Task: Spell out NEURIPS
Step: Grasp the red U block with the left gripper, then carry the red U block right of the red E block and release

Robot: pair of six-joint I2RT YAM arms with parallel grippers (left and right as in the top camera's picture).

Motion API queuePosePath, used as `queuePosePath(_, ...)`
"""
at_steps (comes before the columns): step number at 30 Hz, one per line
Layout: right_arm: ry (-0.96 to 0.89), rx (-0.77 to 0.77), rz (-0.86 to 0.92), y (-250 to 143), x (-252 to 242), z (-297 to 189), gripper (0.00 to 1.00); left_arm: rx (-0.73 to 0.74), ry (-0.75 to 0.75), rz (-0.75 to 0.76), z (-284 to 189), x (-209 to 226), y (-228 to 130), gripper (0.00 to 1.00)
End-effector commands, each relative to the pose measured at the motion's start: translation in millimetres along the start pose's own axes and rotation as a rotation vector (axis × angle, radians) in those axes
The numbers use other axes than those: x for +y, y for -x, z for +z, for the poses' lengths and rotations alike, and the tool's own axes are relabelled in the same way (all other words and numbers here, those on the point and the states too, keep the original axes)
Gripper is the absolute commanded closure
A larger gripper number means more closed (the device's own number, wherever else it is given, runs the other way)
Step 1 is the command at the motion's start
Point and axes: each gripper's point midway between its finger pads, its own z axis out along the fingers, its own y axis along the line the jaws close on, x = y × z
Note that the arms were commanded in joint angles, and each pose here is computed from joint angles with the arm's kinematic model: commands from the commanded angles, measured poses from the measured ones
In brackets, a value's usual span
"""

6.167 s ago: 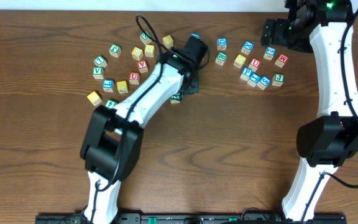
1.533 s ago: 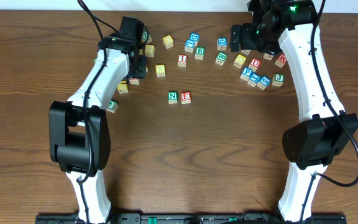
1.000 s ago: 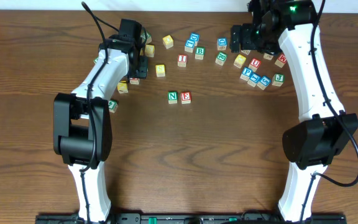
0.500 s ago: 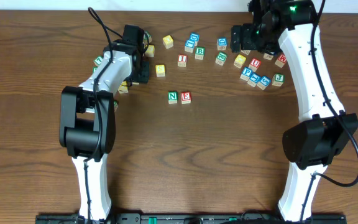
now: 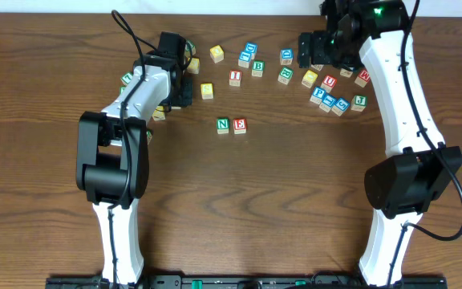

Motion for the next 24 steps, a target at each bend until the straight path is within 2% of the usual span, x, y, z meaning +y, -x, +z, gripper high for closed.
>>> queuePosePath(1,-0.014,0.010,-0.014,-2.5,-2.9,2.5,0.02,-0.060,-0.003,-0.019,-26.1,3.2,13.9,0.69)
queuePosePath(10,-0.020,0.009,-0.011,-2.1,-5.6,2.4,0.01,-0.120,-0.041,-0.062,-64.9,-7.8,23.1,0.73)
queuePosePath(17,-0.069,0.001,-0.007,-0.3,-15.8,1.9,0.01,-0.125,-0.147,-0.018,-93.2,-64.0,12.7,0.73)
queuePosePath(24,-0.111,-0.003,0.031,2.0,-40.0,-0.1,0.01,-0.064,-0.203,0.007,-104.0,-143.0,-26.5,0.73)
